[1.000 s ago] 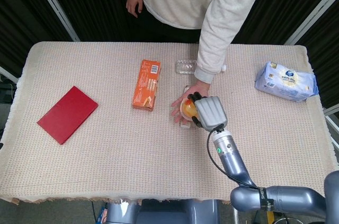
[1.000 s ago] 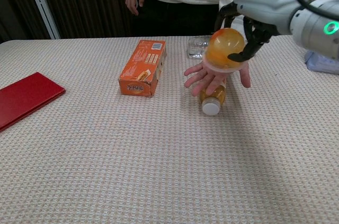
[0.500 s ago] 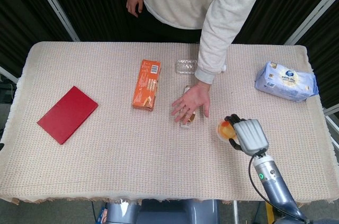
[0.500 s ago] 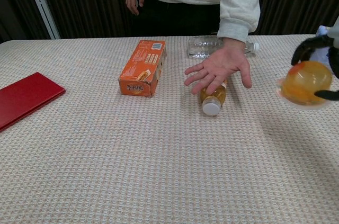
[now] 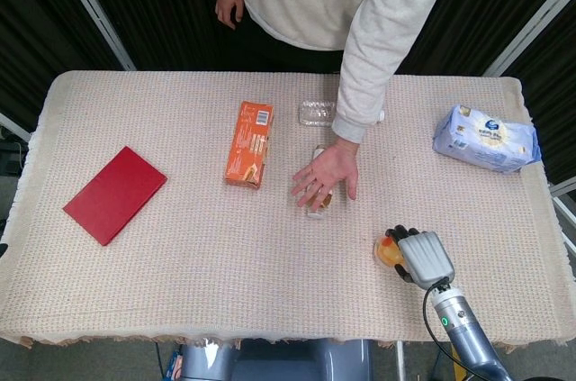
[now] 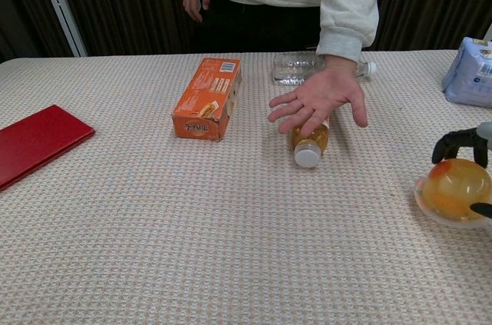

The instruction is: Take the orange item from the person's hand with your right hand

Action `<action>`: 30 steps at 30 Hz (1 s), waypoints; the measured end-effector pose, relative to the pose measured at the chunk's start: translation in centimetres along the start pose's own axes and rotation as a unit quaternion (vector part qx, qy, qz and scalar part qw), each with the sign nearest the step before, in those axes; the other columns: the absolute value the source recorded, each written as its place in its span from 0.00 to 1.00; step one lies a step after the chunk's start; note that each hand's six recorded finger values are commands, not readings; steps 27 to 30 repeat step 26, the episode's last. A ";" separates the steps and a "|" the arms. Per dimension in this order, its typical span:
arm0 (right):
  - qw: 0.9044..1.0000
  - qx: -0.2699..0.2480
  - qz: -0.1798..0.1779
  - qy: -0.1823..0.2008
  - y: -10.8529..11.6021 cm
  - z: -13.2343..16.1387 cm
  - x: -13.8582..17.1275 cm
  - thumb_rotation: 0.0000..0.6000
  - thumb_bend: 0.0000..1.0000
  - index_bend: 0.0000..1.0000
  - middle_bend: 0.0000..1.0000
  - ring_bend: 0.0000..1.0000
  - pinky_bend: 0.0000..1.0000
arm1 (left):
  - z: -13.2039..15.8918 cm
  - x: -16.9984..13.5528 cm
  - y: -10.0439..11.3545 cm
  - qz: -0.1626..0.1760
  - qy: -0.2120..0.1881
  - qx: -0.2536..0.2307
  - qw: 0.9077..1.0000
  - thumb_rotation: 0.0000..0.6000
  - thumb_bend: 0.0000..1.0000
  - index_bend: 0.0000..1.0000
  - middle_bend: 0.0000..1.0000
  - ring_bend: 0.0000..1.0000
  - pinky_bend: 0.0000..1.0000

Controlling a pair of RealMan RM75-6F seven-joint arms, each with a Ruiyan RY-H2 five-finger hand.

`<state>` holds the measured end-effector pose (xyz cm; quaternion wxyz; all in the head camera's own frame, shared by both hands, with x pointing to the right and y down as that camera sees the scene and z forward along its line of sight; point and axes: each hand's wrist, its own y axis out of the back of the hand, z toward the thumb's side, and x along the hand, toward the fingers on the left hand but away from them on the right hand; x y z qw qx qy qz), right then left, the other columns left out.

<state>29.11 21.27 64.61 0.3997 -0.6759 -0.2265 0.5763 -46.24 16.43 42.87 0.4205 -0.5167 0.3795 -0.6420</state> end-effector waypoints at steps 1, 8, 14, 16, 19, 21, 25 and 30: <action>1.000 0.001 -0.009 0.001 0.1 0.2 0.0 1.00 0.21 0.33 0.18 0.09 0.29 | 0.0 0.0 0.0 0.000 0.000 0.000 1.000 1.00 0.15 0.02 0.00 0.00 0.00; 1.000 -0.003 -0.007 -0.012 0.3 -0.1 0.5 1.00 0.15 0.13 0.00 0.00 0.00 | 0.0 0.0 0.1 0.003 0.000 -0.001 1.000 1.00 0.15 0.01 0.00 0.00 0.00; 0.999 0.011 -0.013 -0.039 1.7 -1.5 1.1 1.00 0.14 0.11 0.00 0.00 0.00 | -0.1 -0.1 0.2 0.004 0.000 -0.002 1.000 1.00 0.15 0.01 0.00 0.00 0.00; 0.998 0.014 -0.022 -0.051 2.4 -2.5 1.5 1.00 0.14 0.11 0.00 0.00 0.00 | -0.2 -0.1 0.2 0.005 0.002 -0.003 1.000 1.00 0.15 0.01 0.00 0.00 0.00; 0.997 0.027 -0.041 -0.058 3.3 -3.4 2.0 1.00 0.14 0.11 0.00 0.00 0.00 | -0.2 -0.1 0.3 0.007 0.003 -0.004 1.000 1.00 0.15 0.01 0.00 0.00 0.00; 0.996 0.039 -0.060 -0.061 3.9 -4.1 2.4 1.00 0.14 0.11 0.00 0.00 0.00 | -0.2 0.0 0.3 0.007 0.002 -0.004 1.000 1.00 0.15 0.01 0.00 0.00 0.00; 0.990 0.062 -0.112 -0.058 5.1 -5.5 3.2 1.00 0.14 0.11 0.00 0.00 0.00 | -0.1 0.0 0.2 0.008 -0.001 -0.003 1.000 1.00 0.15 0.01 0.00 0.00 0.00; 0.989 0.061 -0.119 -0.057 5.2 -5.8 3.3 1.00 0.14 0.11 0.00 0.00 0.00 | -0.1 0.0 0.2 0.008 -0.001 -0.003 1.000 1.00 0.15 0.01 0.00 0.00 0.00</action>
